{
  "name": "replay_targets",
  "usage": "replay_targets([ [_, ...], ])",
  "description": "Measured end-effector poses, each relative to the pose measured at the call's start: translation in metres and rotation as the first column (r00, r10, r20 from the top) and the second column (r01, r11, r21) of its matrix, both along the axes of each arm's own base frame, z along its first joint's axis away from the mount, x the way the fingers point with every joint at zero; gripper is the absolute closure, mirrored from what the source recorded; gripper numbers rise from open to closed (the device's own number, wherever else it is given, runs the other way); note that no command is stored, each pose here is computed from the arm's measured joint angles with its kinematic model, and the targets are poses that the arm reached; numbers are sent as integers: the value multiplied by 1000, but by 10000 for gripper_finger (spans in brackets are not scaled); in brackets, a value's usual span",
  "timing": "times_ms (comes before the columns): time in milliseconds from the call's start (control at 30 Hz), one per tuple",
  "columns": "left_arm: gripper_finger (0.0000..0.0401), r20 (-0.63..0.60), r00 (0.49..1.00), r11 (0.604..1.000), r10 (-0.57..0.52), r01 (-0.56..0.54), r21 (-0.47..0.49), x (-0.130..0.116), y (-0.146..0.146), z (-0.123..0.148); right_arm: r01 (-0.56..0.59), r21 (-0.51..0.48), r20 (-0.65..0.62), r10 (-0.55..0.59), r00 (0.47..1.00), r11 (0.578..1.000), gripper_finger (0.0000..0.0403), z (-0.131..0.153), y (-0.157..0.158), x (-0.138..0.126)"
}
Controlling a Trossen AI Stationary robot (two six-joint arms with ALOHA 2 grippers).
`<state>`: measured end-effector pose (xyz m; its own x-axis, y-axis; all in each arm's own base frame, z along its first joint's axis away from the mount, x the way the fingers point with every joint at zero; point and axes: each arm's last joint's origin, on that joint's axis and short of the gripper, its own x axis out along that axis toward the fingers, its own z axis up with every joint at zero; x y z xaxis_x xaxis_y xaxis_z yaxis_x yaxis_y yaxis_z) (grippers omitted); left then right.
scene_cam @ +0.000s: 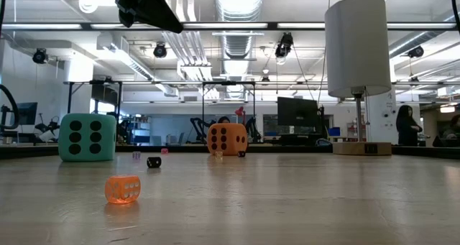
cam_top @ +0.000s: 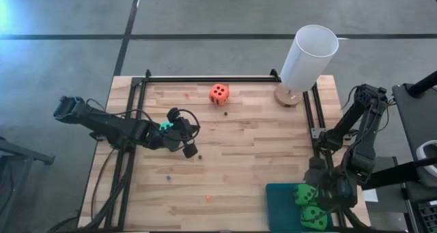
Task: Pick & Place Dice
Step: Put the large green die into the blue bin
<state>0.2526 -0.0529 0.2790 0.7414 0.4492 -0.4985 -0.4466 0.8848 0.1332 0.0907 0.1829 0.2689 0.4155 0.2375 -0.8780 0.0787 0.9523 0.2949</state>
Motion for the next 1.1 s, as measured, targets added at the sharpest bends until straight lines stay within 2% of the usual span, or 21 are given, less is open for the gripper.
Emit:
replay_targets([
  [100,391,0,1000,1000,0,0,0,0,0,0,37,3,38,-37,999,999,3,-7,6,10],
  [200,391,0,1000,1000,0,0,0,0,0,0,0,16,39,-1,999,1000,3,-18,18,24],
  [400,391,0,1000,1000,0,0,0,0,0,0,-61,49,-75,65,995,997,3,-36,31,42],
  [1100,391,0,1000,1000,0,0,0,0,0,0,-19,115,-233,46,971,993,3,-44,30,42],
])
